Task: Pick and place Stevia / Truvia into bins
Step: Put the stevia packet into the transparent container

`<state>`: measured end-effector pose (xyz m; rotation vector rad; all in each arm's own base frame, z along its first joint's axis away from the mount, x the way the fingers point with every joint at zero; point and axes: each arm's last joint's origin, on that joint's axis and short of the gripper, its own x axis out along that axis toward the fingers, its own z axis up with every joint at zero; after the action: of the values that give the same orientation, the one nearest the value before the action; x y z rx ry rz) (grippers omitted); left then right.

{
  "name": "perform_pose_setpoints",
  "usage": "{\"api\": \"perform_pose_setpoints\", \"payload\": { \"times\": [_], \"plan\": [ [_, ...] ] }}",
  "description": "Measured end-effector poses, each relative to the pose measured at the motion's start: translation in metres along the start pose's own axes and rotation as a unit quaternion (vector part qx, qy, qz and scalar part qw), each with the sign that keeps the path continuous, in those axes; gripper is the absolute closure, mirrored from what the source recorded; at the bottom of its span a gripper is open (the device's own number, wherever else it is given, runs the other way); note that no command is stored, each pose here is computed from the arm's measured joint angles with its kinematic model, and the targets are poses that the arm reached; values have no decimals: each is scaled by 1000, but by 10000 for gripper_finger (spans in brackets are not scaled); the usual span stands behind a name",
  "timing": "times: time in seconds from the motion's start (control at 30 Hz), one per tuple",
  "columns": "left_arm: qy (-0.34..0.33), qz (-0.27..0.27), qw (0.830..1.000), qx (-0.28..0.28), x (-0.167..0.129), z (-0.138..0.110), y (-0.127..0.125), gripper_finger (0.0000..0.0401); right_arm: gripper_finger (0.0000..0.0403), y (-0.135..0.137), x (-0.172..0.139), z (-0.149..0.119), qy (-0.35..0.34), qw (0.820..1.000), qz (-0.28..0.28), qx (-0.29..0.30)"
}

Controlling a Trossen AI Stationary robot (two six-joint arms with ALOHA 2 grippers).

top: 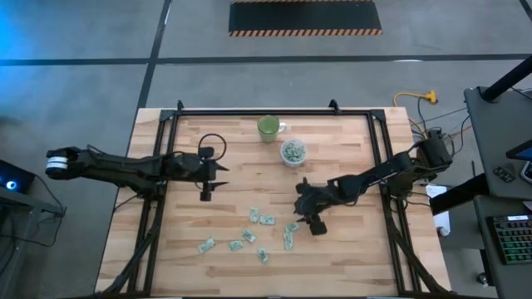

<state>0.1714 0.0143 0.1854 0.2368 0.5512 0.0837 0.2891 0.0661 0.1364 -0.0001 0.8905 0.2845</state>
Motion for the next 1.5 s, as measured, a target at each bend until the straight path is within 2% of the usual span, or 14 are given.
{"api": "perform_pose_setpoints", "payload": {
  "times": [0.3, 0.5, 0.73, 0.9, 1.2, 1.33, 1.5],
  "plan": [
    [-5, -1, 1000, -23, -2, -1, -1, 209, 255, 7, 8, 1, -19, 1000, 5, 14],
    [1, -4, 1000, -27, 0, -2, -2, 209, 255, 5, 22, -9, 15, 999, 3, 32],
    [9, -6, 999, -35, 2, -3, -2, 209, 260, 5, 24, -10, 18, 999, 2, 43],
    [10, -7, 999, -35, 3, -3, -3, 209, 292, 6, 24, -10, 21, 999, 2, 32],
    [10, -6, 999, -34, 3, -3, -3, 209, 386, 8, 23, -11, 24, 1000, 8, -17],
    [10, -6, 999, -31, 3, -3, -3, 209, 393, 8, 16, -6, 25, 999, 0, -44],
    [9, -6, 1000, -11, 3, -3, -3, 209, 394, 7, -5, 6, 1, 994, -60, -87]
  ]
}}
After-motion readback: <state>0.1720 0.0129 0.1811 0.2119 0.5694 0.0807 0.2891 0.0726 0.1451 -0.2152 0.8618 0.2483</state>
